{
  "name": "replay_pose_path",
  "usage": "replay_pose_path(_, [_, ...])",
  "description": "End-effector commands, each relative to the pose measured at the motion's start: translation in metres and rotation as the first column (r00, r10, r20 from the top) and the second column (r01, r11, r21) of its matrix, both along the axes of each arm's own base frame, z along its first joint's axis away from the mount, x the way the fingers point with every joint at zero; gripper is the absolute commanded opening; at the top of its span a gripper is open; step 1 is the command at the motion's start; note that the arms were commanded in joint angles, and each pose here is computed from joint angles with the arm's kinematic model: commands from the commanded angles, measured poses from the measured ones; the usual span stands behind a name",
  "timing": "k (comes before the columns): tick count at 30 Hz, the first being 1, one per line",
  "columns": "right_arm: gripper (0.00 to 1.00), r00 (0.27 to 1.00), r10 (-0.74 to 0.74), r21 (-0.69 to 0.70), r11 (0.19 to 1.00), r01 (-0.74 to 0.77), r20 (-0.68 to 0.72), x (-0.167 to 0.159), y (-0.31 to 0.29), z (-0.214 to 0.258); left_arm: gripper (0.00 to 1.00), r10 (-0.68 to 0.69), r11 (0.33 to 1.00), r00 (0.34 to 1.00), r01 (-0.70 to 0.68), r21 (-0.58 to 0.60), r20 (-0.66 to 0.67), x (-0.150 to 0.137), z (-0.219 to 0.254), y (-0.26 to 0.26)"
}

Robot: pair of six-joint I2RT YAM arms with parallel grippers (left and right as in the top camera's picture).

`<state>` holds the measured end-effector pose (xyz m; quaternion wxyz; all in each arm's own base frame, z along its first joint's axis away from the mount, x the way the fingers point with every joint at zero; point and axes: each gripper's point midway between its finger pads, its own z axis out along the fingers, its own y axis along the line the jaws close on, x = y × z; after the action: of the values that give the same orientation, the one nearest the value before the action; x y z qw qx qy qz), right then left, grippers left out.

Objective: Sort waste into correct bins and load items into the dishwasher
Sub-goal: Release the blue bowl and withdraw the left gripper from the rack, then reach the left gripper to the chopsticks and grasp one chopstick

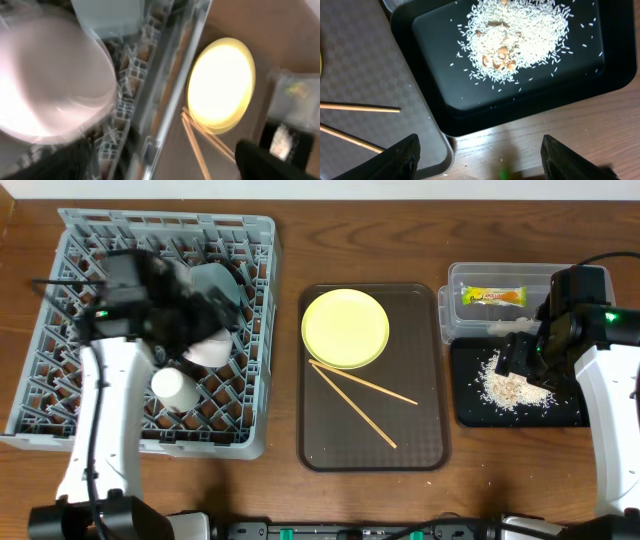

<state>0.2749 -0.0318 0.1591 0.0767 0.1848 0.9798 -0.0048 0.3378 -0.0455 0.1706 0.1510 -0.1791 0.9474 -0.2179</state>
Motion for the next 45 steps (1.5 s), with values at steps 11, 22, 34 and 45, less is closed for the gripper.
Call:
replay_pose_path(11, [0.75, 1.000, -0.016, -0.002, 1.000, 0.016, 0.012, -0.002, -0.004, 0.005, 0.94, -0.159, 0.971, 0.976, 0.182, 0.152, -0.151, -0.057, -0.033, -0.127])
replay_pose_path(22, [0.79, 1.000, -0.016, -0.002, 1.000, 0.016, 0.009, -0.002, -0.004, 0.005, 0.94, -0.214, 0.943, 0.963, 0.247, 0.225, -0.162, -0.077, -0.077, -0.203])
replay_pose_path(34, [0.79, 1.000, 0.003, -0.004, 1.000, -0.003, 0.001, -0.004, -0.004, 0.005, 0.93, -0.049, 0.933, 0.944, 0.160, 0.323, -0.326, -0.090, -0.159, -0.210])
replay_pose_path(45, [0.79, 1.000, 0.003, -0.005, 1.000, -0.003, 0.001, -0.004, -0.004, 0.005, 0.50, -0.033, 0.916, 0.925, 0.179, 0.359, -0.378, -0.099, -0.174, -0.202])
